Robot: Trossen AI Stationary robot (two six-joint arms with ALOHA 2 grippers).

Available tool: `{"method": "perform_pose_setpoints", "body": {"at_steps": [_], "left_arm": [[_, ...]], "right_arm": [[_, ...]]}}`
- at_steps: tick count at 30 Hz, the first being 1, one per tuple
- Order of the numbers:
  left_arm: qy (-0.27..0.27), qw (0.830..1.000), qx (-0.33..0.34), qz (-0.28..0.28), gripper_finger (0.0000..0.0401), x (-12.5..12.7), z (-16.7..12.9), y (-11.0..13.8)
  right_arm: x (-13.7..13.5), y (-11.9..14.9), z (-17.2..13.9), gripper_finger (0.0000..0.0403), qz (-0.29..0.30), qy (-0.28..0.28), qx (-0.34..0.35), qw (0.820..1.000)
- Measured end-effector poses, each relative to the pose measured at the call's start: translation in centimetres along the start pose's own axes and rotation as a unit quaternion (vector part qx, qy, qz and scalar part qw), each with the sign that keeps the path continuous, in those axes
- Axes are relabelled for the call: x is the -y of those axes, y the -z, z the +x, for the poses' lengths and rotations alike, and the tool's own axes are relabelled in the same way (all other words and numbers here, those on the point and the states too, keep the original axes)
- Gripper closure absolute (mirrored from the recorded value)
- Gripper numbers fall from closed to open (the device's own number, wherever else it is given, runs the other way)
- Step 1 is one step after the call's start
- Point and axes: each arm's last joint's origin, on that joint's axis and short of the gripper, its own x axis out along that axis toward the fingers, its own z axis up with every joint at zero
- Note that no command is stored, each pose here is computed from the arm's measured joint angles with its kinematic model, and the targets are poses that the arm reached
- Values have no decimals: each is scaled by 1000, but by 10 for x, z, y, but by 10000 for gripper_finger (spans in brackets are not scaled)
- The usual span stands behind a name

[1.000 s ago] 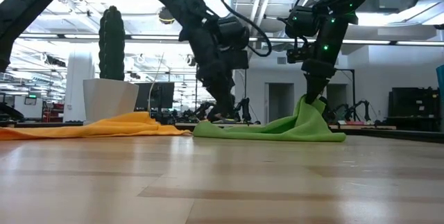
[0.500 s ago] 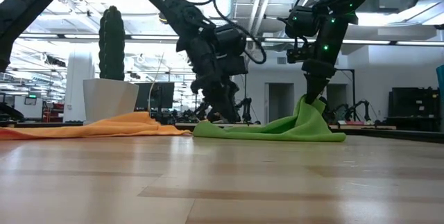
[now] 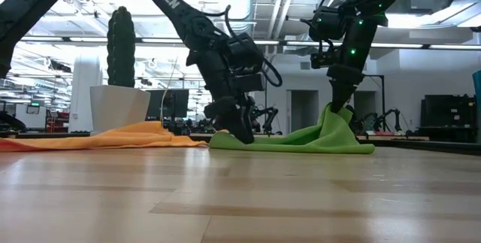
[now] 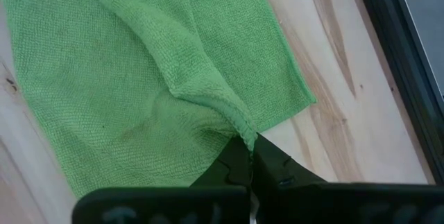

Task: Fold microfiber towels
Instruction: Fold the green microfiber towel

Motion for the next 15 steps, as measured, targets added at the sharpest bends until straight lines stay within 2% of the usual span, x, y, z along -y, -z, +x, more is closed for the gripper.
{"method": "perform_pose_setpoints", "body": {"at_steps": [15], "left_arm": [[-2,1000,-4,-1,393,0,6,2]], "right_arm": [[0,0,0,385,0,0,0,1000]]}}
